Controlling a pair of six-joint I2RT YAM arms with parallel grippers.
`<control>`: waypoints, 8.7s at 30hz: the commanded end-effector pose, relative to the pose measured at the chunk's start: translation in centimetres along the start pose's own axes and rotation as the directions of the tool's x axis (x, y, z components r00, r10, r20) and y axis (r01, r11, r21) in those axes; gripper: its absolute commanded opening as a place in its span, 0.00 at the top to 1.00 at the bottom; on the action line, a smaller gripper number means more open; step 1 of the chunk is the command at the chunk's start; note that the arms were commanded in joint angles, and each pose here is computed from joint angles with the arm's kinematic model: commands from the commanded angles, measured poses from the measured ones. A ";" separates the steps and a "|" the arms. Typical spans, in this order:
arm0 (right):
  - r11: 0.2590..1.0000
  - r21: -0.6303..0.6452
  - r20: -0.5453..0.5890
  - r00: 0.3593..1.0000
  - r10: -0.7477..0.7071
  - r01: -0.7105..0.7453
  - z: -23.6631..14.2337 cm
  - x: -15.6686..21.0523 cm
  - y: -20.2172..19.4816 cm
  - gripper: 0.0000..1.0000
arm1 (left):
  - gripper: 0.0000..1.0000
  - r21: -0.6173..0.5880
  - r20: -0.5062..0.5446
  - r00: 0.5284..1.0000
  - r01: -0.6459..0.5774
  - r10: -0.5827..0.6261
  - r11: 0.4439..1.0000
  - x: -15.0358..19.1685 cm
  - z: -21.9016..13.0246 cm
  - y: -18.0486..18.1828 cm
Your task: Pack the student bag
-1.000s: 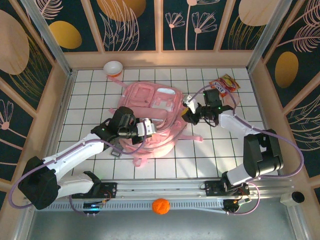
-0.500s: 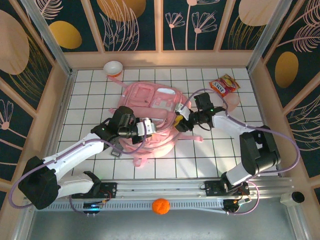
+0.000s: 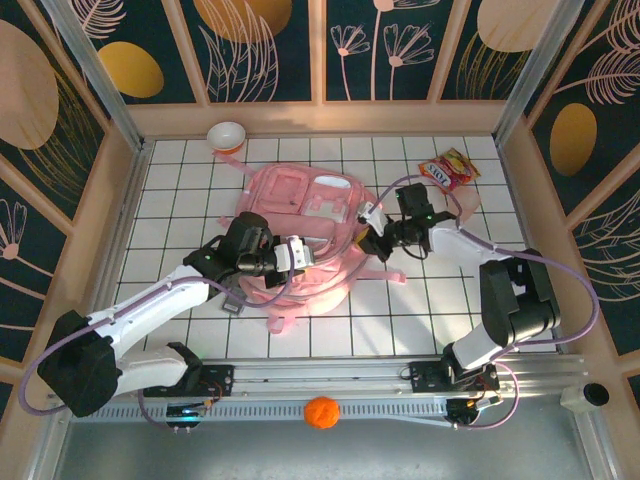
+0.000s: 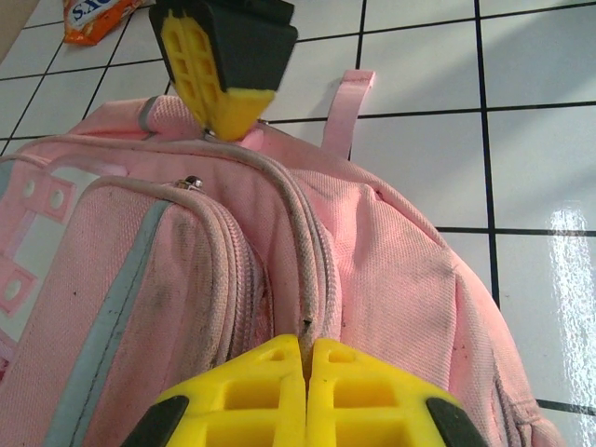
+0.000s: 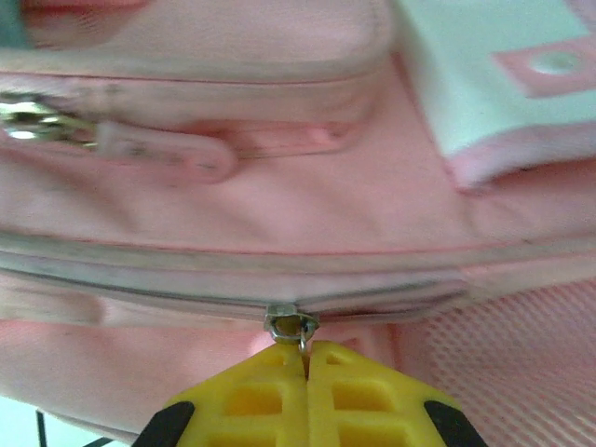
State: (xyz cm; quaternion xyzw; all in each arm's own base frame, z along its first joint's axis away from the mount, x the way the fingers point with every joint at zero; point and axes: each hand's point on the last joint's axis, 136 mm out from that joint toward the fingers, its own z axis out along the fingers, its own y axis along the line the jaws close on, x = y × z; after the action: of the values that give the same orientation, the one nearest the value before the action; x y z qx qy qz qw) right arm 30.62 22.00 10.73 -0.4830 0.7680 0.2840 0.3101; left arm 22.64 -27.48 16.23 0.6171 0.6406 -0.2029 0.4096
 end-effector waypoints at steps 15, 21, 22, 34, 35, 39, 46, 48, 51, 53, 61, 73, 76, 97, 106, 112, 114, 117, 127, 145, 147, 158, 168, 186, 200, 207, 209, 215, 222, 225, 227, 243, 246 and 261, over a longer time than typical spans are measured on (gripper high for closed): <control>0.977 0.211 0.092 0.996 -0.009 -0.011 -3.5 -2.4 -4.8 0.66 | 0.58 -0.069 0.081 0.996 0.027 -0.021 0.997 -2.6 -1.9 1.6; 0.973 0.207 0.183 0.973 -0.143 0.105 -7.2 -4.1 0.2 0.59 | 0.39 -0.136 0.014 0.999 0.034 -0.032 0.990 -0.2 -3.1 3.5; 0.972 0.200 0.185 0.970 -0.158 0.120 -7.4 -4.2 1.0 0.58 | 0.35 -0.121 -0.020 1.000 0.017 -0.019 0.993 0.4 -2.7 3.4; 0.976 0.126 0.166 0.966 -0.196 0.177 -5.1 -3.9 5.5 0.57 | 0.22 -0.027 -0.199 0.971 -0.138 0.130 0.990 3.9 -0.1 3.9; 0.977 0.120 0.169 0.966 -0.195 0.177 -4.9 -4.0 5.6 0.57 | 0.23 -0.026 -0.206 0.969 -0.142 0.134 0.990 4.1 0.1 4.0; 0.979 0.107 0.179 0.966 -0.189 0.172 -4.5 -4.4 5.9 0.58 | 0.47 -0.036 -0.210 0.970 -0.132 0.121 0.991 4.3 0.8 4.5; 0.993 0.083 0.434 0.895 -0.107 0.079 -7.6 -7.4 7.1 0.57 | 0.98 -0.148 0.094 0.995 0.038 -0.024 0.988 -0.5 -0.6 4.7; 0.996 0.073 0.467 0.880 -0.084 0.056 -7.9 -7.5 7.4 0.56 | 1.00 -0.141 0.173 0.983 0.094 -0.069 0.985 -1.5 -1.1 4.3; 0.999 0.030 0.481 0.876 -0.042 0.031 -7.5 -6.7 7.9 0.55 | 1.00 -0.113 0.248 0.961 0.154 -0.123 0.982 -2.4 -1.7 3.7; 1.000 0.011 0.471 0.882 -0.025 0.023 -7.1 -6.2 8.1 0.55 | 1.00 -0.108 0.287 0.948 0.177 -0.140 0.978 -2.9 -2.0 3.5; 0.999 -0.032 0.368 0.930 -0.016 0.030 -4.6 -5.0 7.4 0.52 | 1.00 -0.082 0.306 0.942 0.170 -0.138 0.982 -3.2 -2.1 3.1; 0.984 -0.099 0.306 0.945 -0.112 0.149 -2.1 -6.2 6.7 0.50 | 1.00 -0.043 0.270 0.958 0.116 -0.100 0.992 -3.2 -1.7 2.5; 0.975 -0.136 0.270 0.954 -0.133 0.175 -1.3 -5.8 6.5 0.50 | 1.00 -0.036 0.266 0.960 0.104 -0.090 0.994 -3.3 -1.7 2.5; 0.944 -0.320 0.154 0.987 -0.038 0.086 -1.3 -4.3 8.2 0.93 | 1.00 -0.145 0.232 0.970 0.112 -0.076 0.983 -3.6 -1.4 5.4; 0.937 -0.347 0.199 0.979 0.038 0.034 -2.9 -6.7 10.0 1.00 | 1.00 -0.217 0.214 0.967 0.187 -0.140 0.958 -3.5 -1.4 7.5; 0.949 -0.316 0.189 0.980 0.069 -0.006 -4.1 -7.1 10.7 1.00 | 1.00 -0.335 0.146 0.979 0.185 -0.143 0.924 -2.2 -1.7 9.5; 0.946 -0.324 0.185 0.978 0.097 -0.033 -4.4 -7.3 11.0 1.00 | 1.00 -0.366 0.119 0.981 0.189 -0.155 0.911 -1.7 -1.8 10.0; 0.936 -0.343 0.187 0.971 0.150 -0.079 -4.4 -7.7 11.2 1.00 | 1.00 -0.354 0.122 0.979 0.194 -0.161 0.915 -1.9 -1.7 10.0; 0.904 -0.392 0.126 0.963 0.237 -0.171 -2.6 -4.8 9.3 0.85 | 1.00 -0.217 0.205 0.976 0.122 -0.077 0.968 -4.1 -1.5 7.5; 0.974 -0.195 0.193 0.970 0.151 -0.113 -5.4 -2.8 4.3 0.55 | 1.00 -0.200 0.218 0.975 0.085 -0.040 0.976 -4.5 -2.1 6.7; 0.975 -0.204 0.216 0.967 0.135 -0.090 -5.2 -3.6 4.3 0.53 | 1.00 -0.198 0.217 0.975 0.083 -0.039 0.977 -4.5 -2.0 6.6; 0.962 -0.274 0.194 0.979 0.068 -0.012 -1.7 -5.0 5.9 0.52 | 1.00 -0.195 0.226 0.974 0.073 -0.027 0.978 -5.0 -2.1 6.8; 0.922 -0.387 0.203 0.978 0.052 0.031 -3.2 -5.1 9.3 0.63 | 1.00 -0.199 0.220 0.975 0.069 -0.024 0.978 -4.9 -2.1 6.8; 0.955 -0.278 0.219 0.960 0.172 -0.108 -3.5 -5.4 5.1 0.56 | 1.00 -0.203 0.222 0.975 0.066 -0.020 0.977 -5.0 -2.3 6.8; 0.934 -0.356 0.219 0.969 0.111 -0.027 -1.6 -6.5 6.7 0.64 | 1.00 -0.198 0.225 0.974 0.063 -0.017 0.978 -5.1 -2.1 6.9; 0.908 -0.416 0.209 0.967 0.149 -0.050 -3.2 -6.3 8.8 0.81 | 1.00 -0.200 0.216 0.976 0.067 -0.023 0.977 -4.7 -1.8 6.9; 0.905 -0.420 0.204 0.966 0.160 -0.061 -3.4 -6.2 9.0 0.86 | 1.00 -0.203 0.215 0.976 0.071 -0.026 0.977 -4.6 -1.7 7.0; 0.903 -0.420 0.195 0.962 0.190 -0.093 -3.7 -6.2 9.1 0.95 | 1.00 -0.225 0.202 0.979 0.076 -0.030 0.971 -4.4 -1.8 7.4; 0.908 -0.390 0.195 0.951 0.241 -0.150 -3.9 -7.5 8.7 1.00 | 1.00 -0.280 0.181 0.981 0.123 -0.074 0.952 -4.2 -1.9 8.6; 0.919 -0.359 0.195 0.950 0.243 -0.161 -3.8 -8.7 9.6 1.00 | 1.00 -0.336 0.175 0.973 0.204 -0.152 0.919 -4.6 -1.6 9.7; 0.922 -0.344 0.202 0.944 0.260 -0.181 -3.7 -9.5 10.3 1.00 | 1.00 -0.354 0.186 0.965 0.240 -0.184 0.904 -5.5 -0.9 9.6; 0.811 -0.257 0.174 0.800 0.574 -0.526 -3.7 -8.9 11.6 1.00 | 0.83 -0.199 0.404 0.786 0.575 -0.468 0.794 -11.7 1.4 7.6; 0.710 -0.231 0.124 0.704 0.700 -0.665 -3.2 -8.2 11.2 1.00 | 0.63 -0.191 0.415 0.749 0.626 -0.516 0.756 -11.5 0.1 7.4; 0.288 -0.044 -0.002 0.289 0.957 -0.956 -0.4 -5.1 12.7 1.00 | 0.55 -0.038 0.292 0.391 0.917 -0.873 0.398 -5.7 -0.1 2.8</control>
State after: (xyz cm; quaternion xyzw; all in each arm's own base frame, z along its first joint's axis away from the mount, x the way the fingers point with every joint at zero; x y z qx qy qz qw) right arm 20.14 29.20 16.59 0.0117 0.8941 0.4371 0.0976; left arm 26.21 -30.82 23.20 0.1305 0.8180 -0.3775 0.4140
